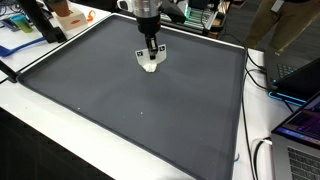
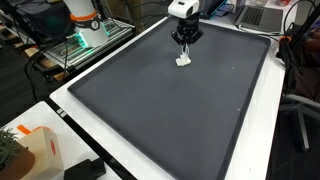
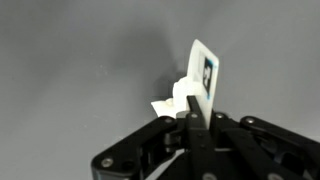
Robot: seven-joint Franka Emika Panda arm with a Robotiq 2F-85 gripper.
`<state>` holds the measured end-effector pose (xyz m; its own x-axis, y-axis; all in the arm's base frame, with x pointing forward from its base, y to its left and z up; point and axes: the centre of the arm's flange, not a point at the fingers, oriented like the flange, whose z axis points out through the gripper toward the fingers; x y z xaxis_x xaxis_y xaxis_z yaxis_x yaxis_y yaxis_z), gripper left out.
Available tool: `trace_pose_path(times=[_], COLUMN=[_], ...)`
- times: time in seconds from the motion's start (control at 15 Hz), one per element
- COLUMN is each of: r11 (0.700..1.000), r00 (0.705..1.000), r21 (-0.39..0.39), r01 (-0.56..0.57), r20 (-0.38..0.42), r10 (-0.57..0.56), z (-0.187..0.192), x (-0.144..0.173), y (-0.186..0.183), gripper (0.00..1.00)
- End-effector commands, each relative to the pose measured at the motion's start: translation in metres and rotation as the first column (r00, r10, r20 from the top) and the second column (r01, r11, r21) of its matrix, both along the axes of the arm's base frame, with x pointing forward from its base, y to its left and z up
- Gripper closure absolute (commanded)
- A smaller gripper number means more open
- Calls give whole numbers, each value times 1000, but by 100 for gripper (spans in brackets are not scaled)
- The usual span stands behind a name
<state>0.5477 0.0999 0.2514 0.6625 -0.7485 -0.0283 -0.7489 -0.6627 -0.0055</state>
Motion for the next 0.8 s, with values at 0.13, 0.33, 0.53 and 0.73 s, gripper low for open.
trace_pose_path(times=[0.13, 0.33, 0.53, 0.73], r11=[999, 998, 991, 974], r00=[993, 981, 969, 961], r21=[34, 64, 126, 206], r01=[-18, -17, -44, -98], r20=[-117, -193, -234, -235], r10=[22, 29, 73, 146], z=[-46, -57, -57, -54], x=[11, 15, 15, 15], y=[11, 12, 6, 2], gripper=[99, 99, 99, 99])
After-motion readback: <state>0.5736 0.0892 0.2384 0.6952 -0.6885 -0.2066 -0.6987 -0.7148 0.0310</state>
